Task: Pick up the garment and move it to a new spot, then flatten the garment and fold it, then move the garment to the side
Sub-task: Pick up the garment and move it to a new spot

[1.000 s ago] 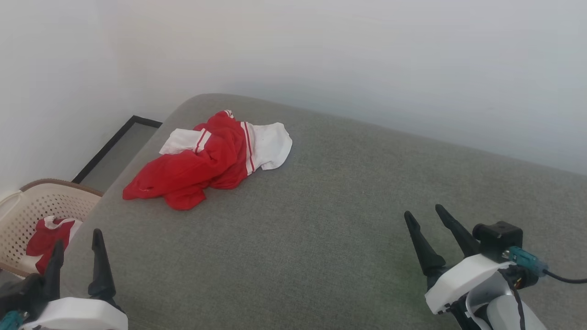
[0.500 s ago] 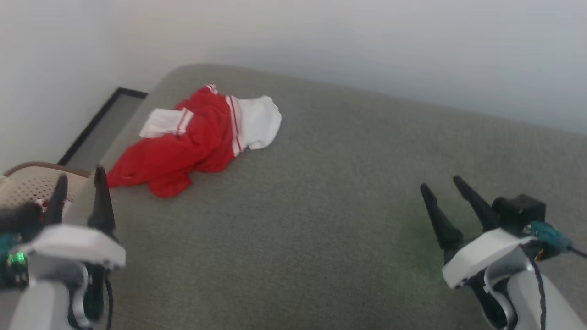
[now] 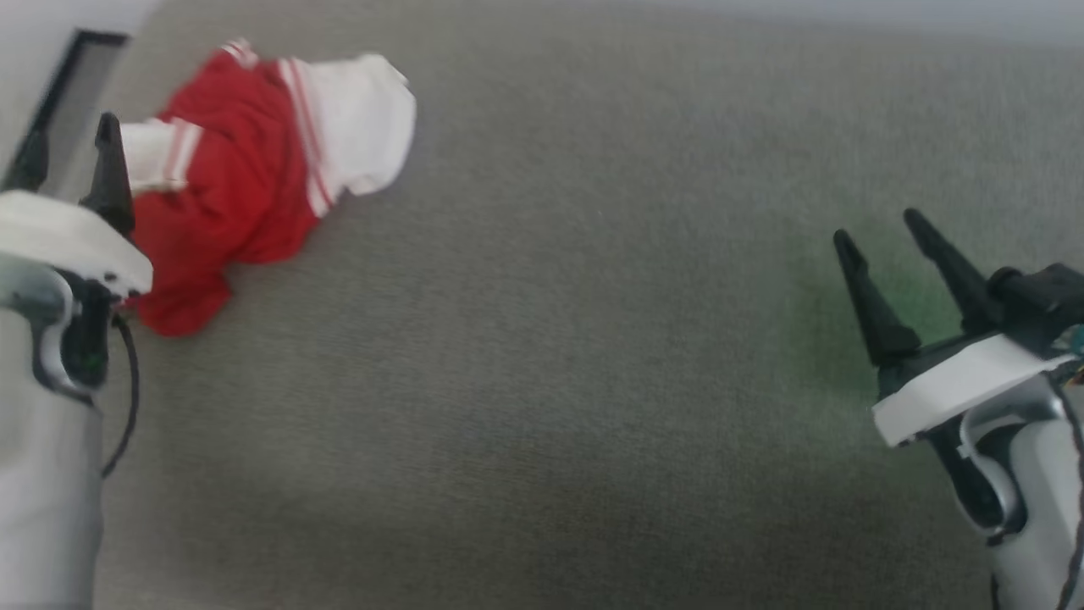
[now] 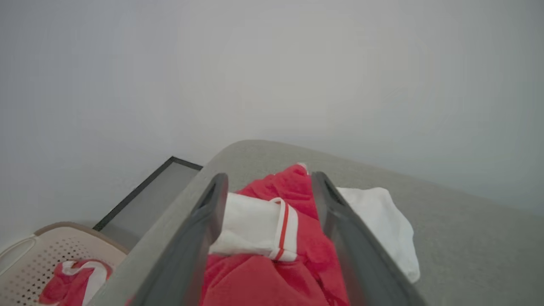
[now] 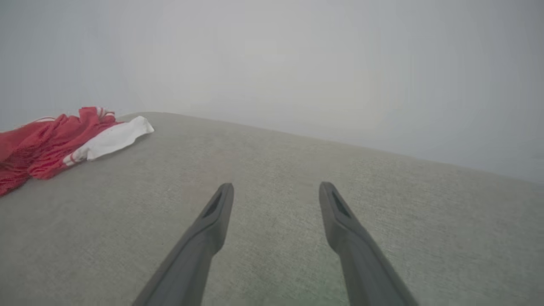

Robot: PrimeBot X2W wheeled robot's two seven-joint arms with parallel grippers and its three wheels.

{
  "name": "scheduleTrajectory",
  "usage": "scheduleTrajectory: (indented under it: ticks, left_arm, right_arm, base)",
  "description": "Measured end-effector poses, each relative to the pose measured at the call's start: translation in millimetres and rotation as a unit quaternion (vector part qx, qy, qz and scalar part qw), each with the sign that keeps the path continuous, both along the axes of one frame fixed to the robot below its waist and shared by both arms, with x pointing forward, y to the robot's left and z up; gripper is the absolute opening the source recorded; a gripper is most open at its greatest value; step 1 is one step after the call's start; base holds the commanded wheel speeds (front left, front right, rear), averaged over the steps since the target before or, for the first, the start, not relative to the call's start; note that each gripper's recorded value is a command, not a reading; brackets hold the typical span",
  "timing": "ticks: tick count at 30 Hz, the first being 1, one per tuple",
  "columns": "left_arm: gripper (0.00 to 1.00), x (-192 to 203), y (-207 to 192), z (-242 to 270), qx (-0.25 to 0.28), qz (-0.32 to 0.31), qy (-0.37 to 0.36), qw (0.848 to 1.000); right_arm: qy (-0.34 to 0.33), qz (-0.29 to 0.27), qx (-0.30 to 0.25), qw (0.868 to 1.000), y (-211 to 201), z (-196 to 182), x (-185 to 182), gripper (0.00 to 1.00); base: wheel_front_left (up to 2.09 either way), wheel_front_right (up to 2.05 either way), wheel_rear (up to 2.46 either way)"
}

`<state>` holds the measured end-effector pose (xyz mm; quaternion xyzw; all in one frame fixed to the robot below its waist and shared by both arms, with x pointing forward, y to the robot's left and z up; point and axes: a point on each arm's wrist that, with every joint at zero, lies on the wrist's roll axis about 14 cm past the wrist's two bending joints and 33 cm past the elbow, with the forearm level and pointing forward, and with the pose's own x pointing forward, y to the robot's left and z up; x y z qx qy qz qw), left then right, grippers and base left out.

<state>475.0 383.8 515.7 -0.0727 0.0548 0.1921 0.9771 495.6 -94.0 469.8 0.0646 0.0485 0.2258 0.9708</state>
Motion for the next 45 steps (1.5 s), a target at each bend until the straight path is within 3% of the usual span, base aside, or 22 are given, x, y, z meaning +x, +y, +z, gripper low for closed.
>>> scheduleTrajectory:
  ticks: [8, 13, 18, 21, 24, 25, 26, 32, 38, 45]
  left_arm:
    - [1.00, 50.7, -1.4, -82.8, -0.065, 0.000, 0.161, 0.985]
    - [1.00, 49.4, -11.6, -144.0, -0.119, 0.006, 0.288, 0.950]
    - [1.00, 51.5, -18.7, -170.3, -0.156, 0.012, 0.369, 0.916]
    - [1.00, 53.8, -18.3, -175.2, -0.161, 0.018, 0.374, 0.913]
    - [1.00, 55.4, -17.5, -175.5, -0.158, 0.021, 0.370, 0.915]
    - [0.23, 56.3, -17.3, -175.0, -0.158, 0.022, 0.363, 0.918]
    - [0.00, 58.1, -16.9, -172.9, -0.154, 0.022, 0.353, 0.923]
    - [0.00, 59.7, -0.9, -142.1, -0.109, 0.023, 0.296, 0.949]
    - [0.00, 69.5, 26.6, -59.7, -0.044, 0.012, 0.182, 0.982]
    - [0.00, 66.4, 39.6, 39.6, 0.028, -0.012, 0.079, 0.996]
  right_arm:
    - [0.028, -0.030, -0.013, 0.999, -30.0, -35.8, 17.3, 1.00]
    - [0.046, -0.036, -0.020, 0.998, -38.6, -55.2, 20.8, 1.00]
    - [0.053, -0.041, -0.028, 0.997, -46.0, -65.7, 26.0, 1.00]
    - [0.056, -0.041, -0.029, 0.997, -46.4, -69.4, 27.0, 1.00]
    - [0.057, -0.041, -0.029, 0.997, -46.1, -69.8, 27.6, 1.00]
    - [0.057, -0.041, -0.029, 0.997, -45.9, -69.5, 27.8, 1.00]
    - [0.056, -0.041, -0.029, 0.997, -45.7, -68.5, 28.1, 1.00]
    - [0.043, -0.044, -0.022, 0.998, -43.6, -53.8, 25.3, 1.00]
    - [0.024, -0.050, -0.010, 0.998, -39.7, -30.2, 17.2, 1.00]
    - [-0.011, -0.053, 0.010, 0.998, -31.5, 6.6, 4.5, 1.00]
  base:
    - [0.00, 0.00, 0.00]
    - [0.00, 0.00, 0.00]
    - [0.00, 0.00, 0.00]
    - [0.00, 0.00, 0.00]
    - [0.00, 0.00, 0.00]
    - [0.00, 0.00, 0.00]
    - [0.00, 0.00, 0.00]
    - [0.00, 0.00, 0.00]
    - [0.00, 0.00, 0.00]
    - [0.00, 0.00, 0.00]
